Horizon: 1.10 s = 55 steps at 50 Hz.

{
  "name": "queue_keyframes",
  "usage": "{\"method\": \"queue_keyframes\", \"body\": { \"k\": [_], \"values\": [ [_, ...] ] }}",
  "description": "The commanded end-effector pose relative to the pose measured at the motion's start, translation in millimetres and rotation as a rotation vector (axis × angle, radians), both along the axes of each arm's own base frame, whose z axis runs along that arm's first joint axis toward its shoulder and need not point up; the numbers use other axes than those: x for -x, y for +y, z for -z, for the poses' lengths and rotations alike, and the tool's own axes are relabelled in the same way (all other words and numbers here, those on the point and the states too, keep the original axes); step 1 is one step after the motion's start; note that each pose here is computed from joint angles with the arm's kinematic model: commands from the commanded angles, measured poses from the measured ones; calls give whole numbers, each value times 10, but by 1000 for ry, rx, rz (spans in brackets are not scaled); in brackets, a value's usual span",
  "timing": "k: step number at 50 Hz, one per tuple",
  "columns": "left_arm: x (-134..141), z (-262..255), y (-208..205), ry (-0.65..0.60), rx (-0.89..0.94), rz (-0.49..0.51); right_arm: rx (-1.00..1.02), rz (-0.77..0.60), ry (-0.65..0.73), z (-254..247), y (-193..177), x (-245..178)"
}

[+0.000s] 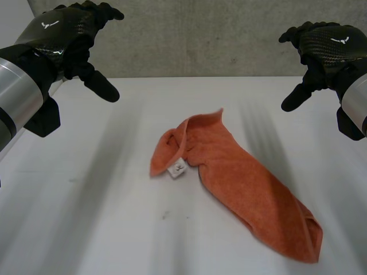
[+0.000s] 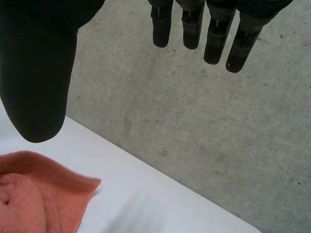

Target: Fold the laundry

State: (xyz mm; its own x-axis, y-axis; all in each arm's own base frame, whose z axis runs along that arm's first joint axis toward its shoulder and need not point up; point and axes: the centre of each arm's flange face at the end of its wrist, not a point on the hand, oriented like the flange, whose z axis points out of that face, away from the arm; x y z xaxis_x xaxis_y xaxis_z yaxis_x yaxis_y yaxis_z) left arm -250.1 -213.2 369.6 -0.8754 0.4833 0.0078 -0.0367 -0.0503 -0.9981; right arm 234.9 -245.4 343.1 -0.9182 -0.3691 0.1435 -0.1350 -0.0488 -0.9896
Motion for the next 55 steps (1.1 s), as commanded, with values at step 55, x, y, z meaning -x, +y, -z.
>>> {"method": "queue_keyframes", "body": {
  "k": [55],
  "values": [
    [1092,1753,-727,-346,111,117,-420,-49,174,1953,-372,3]
  ]
}}
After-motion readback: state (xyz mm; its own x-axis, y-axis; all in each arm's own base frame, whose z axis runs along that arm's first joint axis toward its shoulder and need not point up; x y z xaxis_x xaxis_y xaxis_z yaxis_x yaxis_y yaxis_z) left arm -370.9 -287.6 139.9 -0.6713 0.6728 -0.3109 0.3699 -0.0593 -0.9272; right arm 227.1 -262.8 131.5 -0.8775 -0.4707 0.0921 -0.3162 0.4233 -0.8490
